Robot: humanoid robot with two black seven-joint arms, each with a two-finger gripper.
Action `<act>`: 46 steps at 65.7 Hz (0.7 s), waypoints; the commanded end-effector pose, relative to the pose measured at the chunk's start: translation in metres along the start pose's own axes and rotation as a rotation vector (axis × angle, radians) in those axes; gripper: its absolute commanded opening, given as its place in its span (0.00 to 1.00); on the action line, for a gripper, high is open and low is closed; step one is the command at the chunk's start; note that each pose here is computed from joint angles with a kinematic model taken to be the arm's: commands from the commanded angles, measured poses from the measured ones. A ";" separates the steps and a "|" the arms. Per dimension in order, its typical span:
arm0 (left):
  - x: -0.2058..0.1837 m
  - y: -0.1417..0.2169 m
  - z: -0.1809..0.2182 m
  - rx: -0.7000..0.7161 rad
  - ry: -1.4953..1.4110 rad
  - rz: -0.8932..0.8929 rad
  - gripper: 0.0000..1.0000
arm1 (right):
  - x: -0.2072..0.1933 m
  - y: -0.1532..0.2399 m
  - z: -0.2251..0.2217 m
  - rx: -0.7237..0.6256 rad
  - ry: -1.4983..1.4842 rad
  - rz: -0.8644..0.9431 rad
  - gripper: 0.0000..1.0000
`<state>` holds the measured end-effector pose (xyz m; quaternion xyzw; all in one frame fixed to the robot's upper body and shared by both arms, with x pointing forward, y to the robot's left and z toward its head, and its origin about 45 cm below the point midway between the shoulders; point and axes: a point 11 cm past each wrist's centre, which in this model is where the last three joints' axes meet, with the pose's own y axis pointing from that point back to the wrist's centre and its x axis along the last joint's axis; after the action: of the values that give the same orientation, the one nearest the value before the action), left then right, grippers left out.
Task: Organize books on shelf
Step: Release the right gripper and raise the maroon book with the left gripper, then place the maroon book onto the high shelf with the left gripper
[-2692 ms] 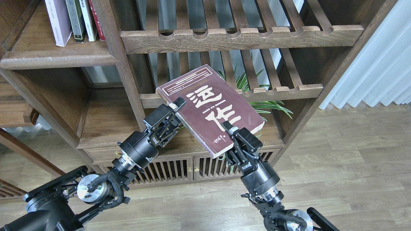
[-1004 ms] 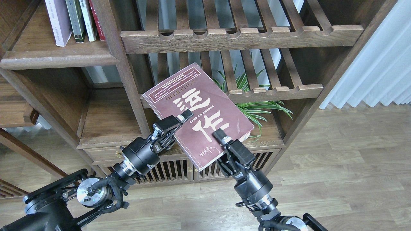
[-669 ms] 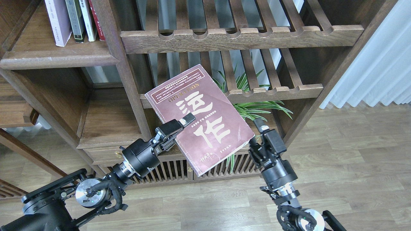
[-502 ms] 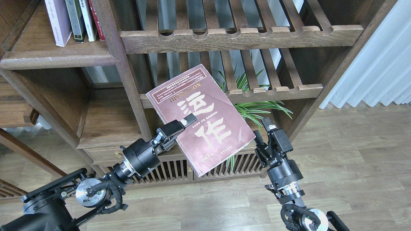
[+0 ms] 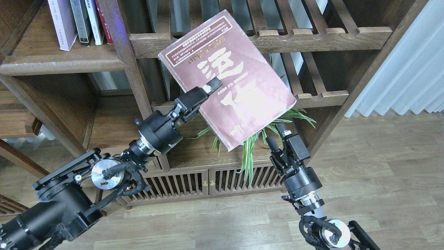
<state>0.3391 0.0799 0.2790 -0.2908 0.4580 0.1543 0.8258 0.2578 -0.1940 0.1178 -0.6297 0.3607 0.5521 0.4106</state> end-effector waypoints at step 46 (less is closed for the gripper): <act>-0.114 -0.071 0.097 -0.194 -0.139 -0.332 0.00 | -0.008 -0.015 0.001 -0.030 0.024 -0.032 0.90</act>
<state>0.3697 0.0647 0.4084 -0.3939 0.3607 0.0772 0.8419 0.2680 -0.1871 0.1270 -0.6466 0.3479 0.5439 0.4062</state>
